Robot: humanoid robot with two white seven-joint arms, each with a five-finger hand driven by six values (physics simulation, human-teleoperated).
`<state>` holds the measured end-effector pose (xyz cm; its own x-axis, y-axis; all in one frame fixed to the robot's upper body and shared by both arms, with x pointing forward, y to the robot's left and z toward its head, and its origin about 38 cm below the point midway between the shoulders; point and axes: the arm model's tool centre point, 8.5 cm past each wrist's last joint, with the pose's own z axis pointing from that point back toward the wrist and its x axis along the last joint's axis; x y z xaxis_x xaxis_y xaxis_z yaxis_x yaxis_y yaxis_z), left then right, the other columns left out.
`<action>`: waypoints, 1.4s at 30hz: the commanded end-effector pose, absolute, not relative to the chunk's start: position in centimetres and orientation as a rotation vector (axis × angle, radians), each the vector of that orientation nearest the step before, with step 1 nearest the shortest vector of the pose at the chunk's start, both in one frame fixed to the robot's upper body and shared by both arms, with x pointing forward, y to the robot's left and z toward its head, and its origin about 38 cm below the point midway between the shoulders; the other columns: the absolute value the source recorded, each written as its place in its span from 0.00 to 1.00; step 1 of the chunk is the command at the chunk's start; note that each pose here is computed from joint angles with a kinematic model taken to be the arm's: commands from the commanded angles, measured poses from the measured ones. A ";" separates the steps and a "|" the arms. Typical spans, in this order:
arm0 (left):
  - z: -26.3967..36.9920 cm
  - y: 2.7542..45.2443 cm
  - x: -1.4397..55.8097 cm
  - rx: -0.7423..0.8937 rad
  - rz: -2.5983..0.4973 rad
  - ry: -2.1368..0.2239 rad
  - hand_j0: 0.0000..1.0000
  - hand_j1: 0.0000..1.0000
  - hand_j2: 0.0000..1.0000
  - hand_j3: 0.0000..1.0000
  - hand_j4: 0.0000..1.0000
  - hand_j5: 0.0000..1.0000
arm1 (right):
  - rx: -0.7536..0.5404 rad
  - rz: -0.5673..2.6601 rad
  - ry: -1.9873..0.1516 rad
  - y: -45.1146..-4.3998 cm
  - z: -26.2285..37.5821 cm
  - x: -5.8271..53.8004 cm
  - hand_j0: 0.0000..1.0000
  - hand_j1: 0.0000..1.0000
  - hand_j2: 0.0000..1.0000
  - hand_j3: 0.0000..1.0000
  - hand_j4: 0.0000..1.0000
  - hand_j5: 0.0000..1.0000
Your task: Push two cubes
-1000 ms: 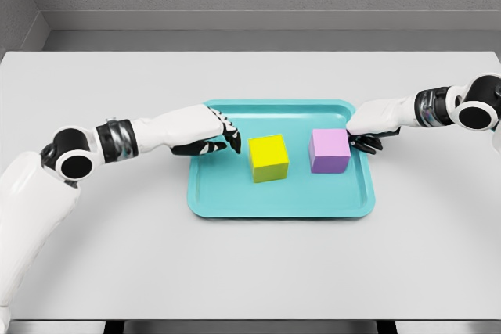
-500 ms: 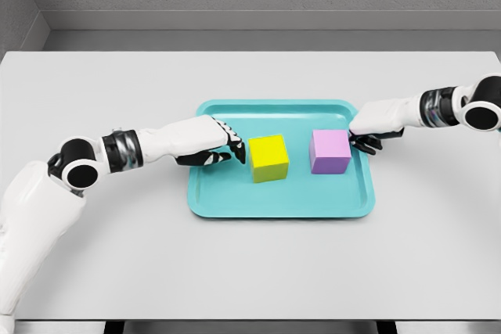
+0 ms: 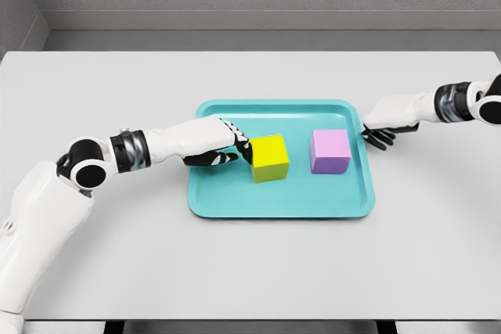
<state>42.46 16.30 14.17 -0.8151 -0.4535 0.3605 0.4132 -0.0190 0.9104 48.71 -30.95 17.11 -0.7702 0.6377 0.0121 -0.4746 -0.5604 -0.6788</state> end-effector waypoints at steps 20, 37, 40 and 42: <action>12.9 14.2 43.1 -0.012 -1.870 -1.658 0.49 0.49 0.49 0.49 0.49 0.49 | -0.268 2.421 -0.960 -28.5 17.8 46.1 0.11 0.11 0.11 0.11 0.11 0.11; 12.9 12.7 43.1 -0.039 -1.882 -1.671 0.49 0.49 0.49 0.49 0.49 0.49 | -0.235 2.436 -0.949 -27.9 16.7 45.7 0.11 0.11 0.11 0.11 0.11 0.11; 12.9 13.1 43.2 -0.032 -1.882 -1.665 0.49 0.49 0.49 0.49 0.49 0.49 | -0.228 2.447 -0.962 -27.3 16.8 45.6 0.11 0.11 0.11 0.11 0.11 0.11; 13.0 13.9 43.3 -0.019 -1.877 -1.657 0.49 0.49 0.49 0.49 0.49 0.49 | -0.227 2.450 -0.966 -27.2 16.8 45.6 0.11 0.11 0.11 0.11 0.11 0.11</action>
<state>43.41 13.59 13.34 -0.7906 -0.4279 0.4381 0.4707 0.0330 0.8817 46.12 -27.86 17.01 -0.8468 0.5318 -0.0110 -0.3839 -0.6252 -0.6795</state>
